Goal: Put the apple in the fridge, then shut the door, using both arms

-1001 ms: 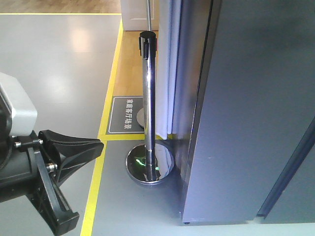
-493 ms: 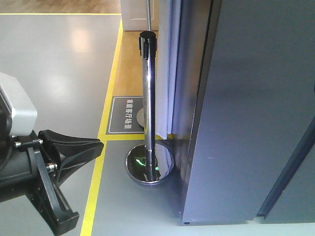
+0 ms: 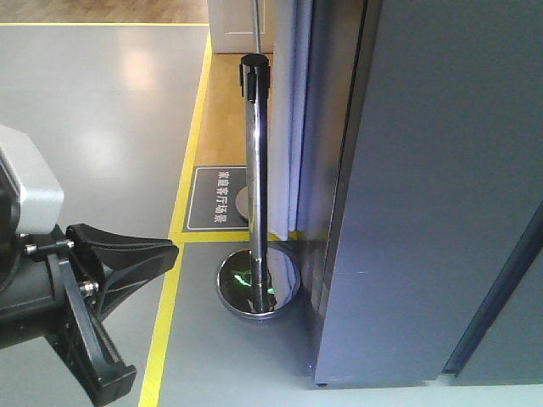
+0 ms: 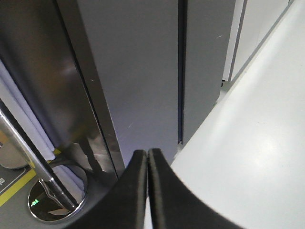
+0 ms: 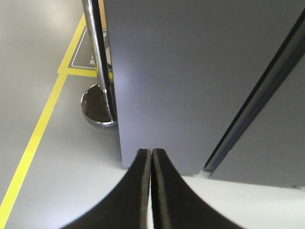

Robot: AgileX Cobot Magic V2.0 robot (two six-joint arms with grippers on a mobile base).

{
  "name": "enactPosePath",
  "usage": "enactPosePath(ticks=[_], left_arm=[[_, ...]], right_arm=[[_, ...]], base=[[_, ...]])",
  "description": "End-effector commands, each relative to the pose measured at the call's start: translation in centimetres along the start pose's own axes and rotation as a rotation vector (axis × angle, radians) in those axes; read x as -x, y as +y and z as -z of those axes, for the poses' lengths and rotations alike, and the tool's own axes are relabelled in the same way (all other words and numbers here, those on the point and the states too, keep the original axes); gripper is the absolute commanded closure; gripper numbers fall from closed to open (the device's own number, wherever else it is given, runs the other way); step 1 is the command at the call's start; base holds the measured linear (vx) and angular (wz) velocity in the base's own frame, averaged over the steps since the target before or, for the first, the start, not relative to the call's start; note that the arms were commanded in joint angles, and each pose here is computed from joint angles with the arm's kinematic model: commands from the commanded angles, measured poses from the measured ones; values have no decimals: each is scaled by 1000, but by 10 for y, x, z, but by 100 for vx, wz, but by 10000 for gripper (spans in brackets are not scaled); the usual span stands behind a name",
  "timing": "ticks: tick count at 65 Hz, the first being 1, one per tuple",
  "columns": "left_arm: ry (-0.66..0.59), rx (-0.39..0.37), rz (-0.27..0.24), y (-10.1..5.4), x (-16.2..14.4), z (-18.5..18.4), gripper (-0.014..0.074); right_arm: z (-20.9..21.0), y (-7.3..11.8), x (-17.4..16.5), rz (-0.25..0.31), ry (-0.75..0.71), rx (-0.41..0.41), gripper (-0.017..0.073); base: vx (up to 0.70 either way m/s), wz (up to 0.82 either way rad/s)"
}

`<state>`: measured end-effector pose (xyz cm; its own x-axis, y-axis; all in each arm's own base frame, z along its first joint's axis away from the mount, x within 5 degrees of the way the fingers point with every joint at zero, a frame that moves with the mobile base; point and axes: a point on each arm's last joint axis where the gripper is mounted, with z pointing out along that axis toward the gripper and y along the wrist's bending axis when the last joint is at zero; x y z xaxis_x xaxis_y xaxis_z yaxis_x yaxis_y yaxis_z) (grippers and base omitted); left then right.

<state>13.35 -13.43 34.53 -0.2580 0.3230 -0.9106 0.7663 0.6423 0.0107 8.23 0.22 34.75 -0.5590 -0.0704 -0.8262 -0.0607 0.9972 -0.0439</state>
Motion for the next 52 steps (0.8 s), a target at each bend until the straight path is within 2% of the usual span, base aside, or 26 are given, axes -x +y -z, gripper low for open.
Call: enactPosePath(ticks=[1,19,52], left_arm=[[-101,21,18,2,15,7,599],[-101,21,18,2,15,7,599],[-101,21,18,2,15,7,599]], right_arm=[[18,1,-4,6,-60,-7,561],[37,5,-37,-8,-28,0,561],[41,6,-39,-10,-46,5,561]], base=[[0,0],[0,0],[0,0]])
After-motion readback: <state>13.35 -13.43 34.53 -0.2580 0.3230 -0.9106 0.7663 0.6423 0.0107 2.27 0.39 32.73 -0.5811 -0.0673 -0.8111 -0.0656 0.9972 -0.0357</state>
